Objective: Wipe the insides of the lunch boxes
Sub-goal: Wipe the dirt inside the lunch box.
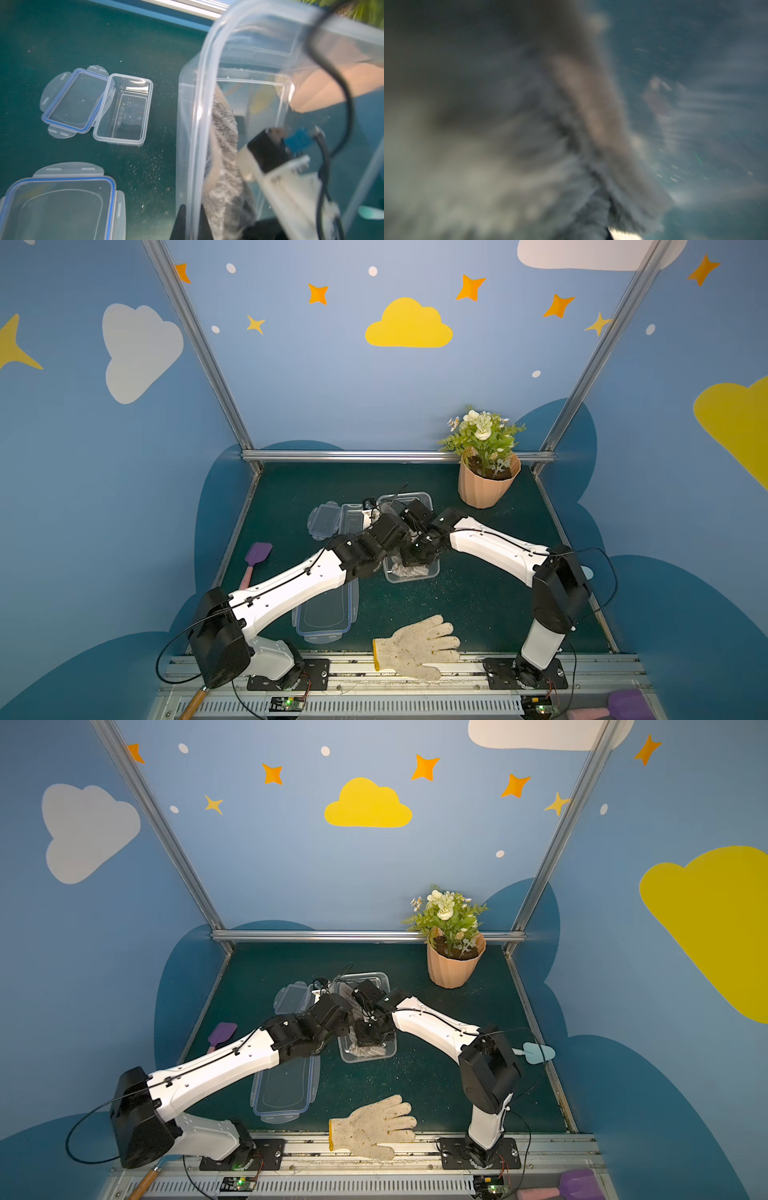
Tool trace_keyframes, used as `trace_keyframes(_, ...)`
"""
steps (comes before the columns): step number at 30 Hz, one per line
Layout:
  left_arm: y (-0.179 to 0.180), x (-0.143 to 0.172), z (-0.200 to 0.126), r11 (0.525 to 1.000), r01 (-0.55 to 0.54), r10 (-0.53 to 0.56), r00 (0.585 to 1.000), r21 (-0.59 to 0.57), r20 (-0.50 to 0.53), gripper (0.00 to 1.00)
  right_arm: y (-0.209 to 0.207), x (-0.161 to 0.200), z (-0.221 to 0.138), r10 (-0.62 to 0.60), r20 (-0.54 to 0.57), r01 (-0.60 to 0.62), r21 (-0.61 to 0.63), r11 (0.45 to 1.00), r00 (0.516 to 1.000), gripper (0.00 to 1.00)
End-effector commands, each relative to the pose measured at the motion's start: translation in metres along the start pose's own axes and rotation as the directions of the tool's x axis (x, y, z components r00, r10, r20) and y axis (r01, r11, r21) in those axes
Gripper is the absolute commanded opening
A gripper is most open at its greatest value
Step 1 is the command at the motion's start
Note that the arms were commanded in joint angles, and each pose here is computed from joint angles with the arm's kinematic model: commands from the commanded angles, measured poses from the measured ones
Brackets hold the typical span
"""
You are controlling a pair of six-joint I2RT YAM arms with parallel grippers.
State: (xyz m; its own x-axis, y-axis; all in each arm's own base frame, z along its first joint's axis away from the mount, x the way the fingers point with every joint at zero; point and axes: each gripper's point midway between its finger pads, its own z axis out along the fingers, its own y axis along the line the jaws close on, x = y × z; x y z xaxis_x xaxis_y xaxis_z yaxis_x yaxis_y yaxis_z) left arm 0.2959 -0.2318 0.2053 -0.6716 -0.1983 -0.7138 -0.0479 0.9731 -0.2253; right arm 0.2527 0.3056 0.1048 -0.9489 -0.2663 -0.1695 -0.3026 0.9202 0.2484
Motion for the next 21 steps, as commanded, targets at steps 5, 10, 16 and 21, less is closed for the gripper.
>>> trace_keyframes(5, -0.019, 0.033, -0.033, 0.993, 0.015, -0.009, 0.999, 0.121, -0.053, 0.04, -0.038, -0.064, -0.023, 0.045, 0.181, -0.067, 0.116, 0.991, 0.982, 0.0)
trace_keyframes(10, -0.051, 0.053, -0.035, 0.971, -0.008, 0.034, 0.994, 0.238, -0.103, 0.04, 0.008, -0.101, -0.042, 0.046, 0.3, -0.01, -0.122, 0.992, 0.953, 0.0)
trace_keyframes(16, -0.079, 0.047, -0.026, 0.946, 0.017, 0.011, 0.996, 0.324, -0.084, 0.04, 0.067, -0.097, -0.067, 0.09, 0.362, 0.074, -0.415, 0.907, 0.928, 0.0)
trace_keyframes(21, -0.076, 0.012, -0.015, 0.942, 0.095, -0.09, 0.995, 0.322, -0.03, 0.04, 0.084, -0.063, -0.067, 0.103, 0.292, 0.069, -0.522, 0.85, 0.951, 0.0)
